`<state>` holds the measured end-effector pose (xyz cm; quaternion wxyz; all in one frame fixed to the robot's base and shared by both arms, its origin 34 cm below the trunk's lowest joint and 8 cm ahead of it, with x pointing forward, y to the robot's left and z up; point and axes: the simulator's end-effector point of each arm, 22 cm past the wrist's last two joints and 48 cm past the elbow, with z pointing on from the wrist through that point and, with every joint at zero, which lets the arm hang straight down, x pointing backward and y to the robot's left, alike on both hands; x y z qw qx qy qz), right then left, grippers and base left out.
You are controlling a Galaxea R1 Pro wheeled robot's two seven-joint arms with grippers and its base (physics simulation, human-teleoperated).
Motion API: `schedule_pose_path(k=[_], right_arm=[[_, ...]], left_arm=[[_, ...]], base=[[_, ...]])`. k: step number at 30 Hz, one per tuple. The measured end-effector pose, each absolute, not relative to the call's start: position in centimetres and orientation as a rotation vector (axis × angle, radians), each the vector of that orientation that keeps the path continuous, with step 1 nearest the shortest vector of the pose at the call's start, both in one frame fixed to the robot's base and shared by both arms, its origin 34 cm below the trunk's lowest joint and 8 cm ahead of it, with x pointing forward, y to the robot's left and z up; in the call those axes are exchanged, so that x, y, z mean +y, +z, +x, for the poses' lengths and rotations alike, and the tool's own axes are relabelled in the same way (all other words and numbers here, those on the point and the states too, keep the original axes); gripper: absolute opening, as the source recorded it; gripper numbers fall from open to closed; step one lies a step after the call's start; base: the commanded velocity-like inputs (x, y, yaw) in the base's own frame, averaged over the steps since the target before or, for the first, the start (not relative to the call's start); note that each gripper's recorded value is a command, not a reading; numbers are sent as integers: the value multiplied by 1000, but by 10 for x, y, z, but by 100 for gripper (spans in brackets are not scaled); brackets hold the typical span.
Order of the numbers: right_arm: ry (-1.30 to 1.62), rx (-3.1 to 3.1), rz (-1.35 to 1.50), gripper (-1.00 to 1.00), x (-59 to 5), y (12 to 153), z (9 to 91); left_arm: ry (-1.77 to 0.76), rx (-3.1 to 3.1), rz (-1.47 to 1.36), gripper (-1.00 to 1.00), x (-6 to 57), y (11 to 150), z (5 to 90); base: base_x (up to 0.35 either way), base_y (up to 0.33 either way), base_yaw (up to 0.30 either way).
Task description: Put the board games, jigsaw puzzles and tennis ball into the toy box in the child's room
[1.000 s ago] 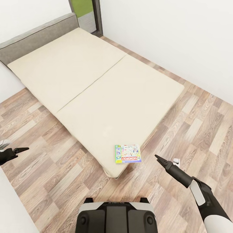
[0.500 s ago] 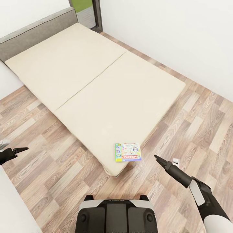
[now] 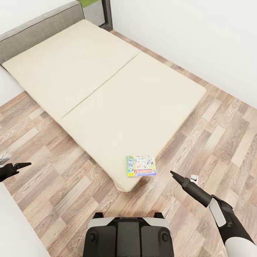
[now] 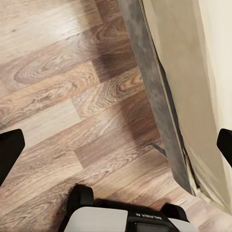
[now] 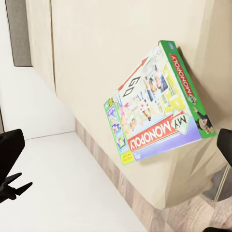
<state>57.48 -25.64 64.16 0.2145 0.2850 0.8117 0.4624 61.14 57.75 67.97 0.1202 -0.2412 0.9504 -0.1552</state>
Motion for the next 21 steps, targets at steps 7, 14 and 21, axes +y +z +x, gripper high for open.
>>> schedule_pose_path(k=[7, 14, 21], right_arm=[[1281, 2261, 799, 100, -256, 636, 571], [1280, 2269, 806, 100, -256, 631, 567], [1280, 2277, 814, 100, -256, 627, 563]], left_arm=[[-451, 2787, -710, 100, 577, 674, 608], [-448, 2800, -714, 100, 577, 668, 604], [-446, 2810, -720, 100, 577, 662, 600]], base=[[0, 0, 0], [0, 0, 0], [0, 0, 0]])
